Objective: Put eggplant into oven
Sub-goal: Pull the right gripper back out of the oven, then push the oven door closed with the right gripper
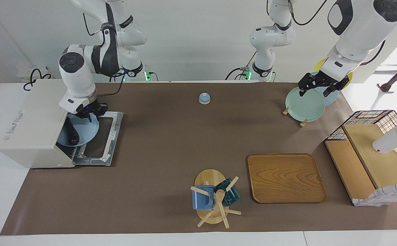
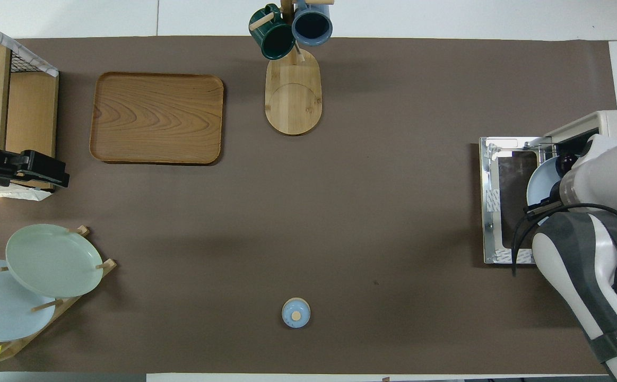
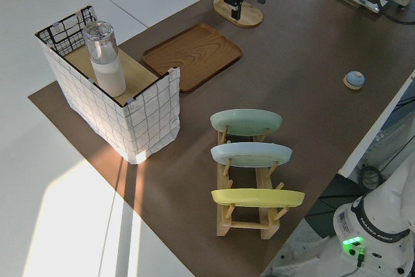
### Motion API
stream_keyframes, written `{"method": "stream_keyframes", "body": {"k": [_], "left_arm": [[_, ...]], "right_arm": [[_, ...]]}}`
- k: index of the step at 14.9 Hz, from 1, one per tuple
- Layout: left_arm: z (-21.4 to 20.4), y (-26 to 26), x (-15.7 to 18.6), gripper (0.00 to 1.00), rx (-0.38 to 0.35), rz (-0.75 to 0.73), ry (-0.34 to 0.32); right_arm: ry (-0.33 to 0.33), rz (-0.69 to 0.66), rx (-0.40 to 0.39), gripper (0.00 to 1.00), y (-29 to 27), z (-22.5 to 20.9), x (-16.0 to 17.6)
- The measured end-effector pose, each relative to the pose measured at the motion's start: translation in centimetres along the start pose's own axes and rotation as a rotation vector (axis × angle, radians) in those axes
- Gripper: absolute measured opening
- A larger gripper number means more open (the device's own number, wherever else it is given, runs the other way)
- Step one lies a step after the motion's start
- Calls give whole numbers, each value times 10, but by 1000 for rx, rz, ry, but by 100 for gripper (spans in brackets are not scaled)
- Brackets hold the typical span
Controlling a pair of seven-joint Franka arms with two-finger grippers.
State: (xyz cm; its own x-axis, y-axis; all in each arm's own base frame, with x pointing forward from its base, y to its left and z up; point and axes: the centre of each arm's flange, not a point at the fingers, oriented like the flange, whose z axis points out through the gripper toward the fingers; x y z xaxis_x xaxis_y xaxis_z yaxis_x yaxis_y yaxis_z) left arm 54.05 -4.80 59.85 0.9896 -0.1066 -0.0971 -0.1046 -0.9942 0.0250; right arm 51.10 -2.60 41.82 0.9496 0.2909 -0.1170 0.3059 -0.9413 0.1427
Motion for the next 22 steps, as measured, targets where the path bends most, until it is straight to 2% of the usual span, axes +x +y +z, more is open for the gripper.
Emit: {"method": "stream_keyframes", "body": {"k": [3, 6, 10, 15, 18, 22], "left_arm": [[0, 0, 0, 100, 0, 0, 0], [0, 0, 0, 100, 0, -1, 0], [0, 0, 0, 100, 0, 0, 0], [0, 0, 0, 100, 0, 0, 0], [0, 0, 0, 100, 0, 0, 0], [0, 0, 0, 100, 0, 0, 0]], "right_arm": [[59, -3, 3, 1, -40, -7, 23], [102, -1, 5, 1, -62, 38, 48], [69, 38, 20, 1, -69, 99, 60], [51, 65, 20, 1, -71, 107, 56], [40, -9, -44, 1, -77, 105, 57], [-24, -73, -112, 1, -84, 83, 66]]}}
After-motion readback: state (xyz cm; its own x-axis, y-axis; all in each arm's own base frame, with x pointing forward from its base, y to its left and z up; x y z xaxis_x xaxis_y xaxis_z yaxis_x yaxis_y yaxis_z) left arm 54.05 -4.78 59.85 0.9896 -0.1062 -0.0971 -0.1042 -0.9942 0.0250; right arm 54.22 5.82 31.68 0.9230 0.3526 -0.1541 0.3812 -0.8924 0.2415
